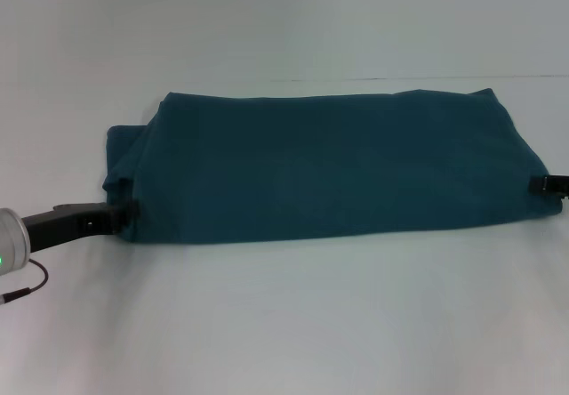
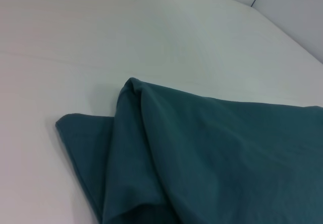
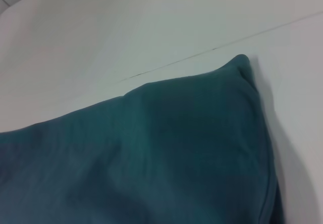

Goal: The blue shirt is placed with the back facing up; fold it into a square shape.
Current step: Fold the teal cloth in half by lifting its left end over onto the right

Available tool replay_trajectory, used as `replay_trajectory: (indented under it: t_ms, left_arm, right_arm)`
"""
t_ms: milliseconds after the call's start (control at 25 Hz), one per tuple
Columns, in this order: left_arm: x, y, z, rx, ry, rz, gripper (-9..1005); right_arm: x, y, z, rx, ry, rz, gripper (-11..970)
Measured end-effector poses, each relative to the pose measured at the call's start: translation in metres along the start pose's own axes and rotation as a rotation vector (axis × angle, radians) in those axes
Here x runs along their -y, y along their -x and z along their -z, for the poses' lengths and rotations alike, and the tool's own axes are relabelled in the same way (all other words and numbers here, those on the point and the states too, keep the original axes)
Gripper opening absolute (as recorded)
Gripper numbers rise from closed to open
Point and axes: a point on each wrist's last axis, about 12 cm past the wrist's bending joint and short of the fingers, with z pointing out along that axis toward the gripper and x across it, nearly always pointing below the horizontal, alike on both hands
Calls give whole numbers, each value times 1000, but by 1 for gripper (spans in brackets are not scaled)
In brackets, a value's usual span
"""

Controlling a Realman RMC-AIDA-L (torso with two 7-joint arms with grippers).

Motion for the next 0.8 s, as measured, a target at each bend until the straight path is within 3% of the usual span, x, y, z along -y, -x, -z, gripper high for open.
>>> replay_trajectory:
  t_ms: [240, 440, 680, 800]
  left_arm:
    - [-2, -2, 2, 1, 5, 7, 27]
    - [-4, -6, 7, 4, 13, 17, 29]
    - [-8, -11, 14, 4, 23, 25, 31]
    - [-8, -12, 19, 6, 20, 26, 33]
  right_arm:
    - [1, -1, 5, 0, 18, 3, 443]
    - [3, 0, 7, 5, 14, 4, 195]
    - [3, 0, 7, 5, 14, 12, -1]
    - [3, 0, 7, 6, 14, 11, -1]
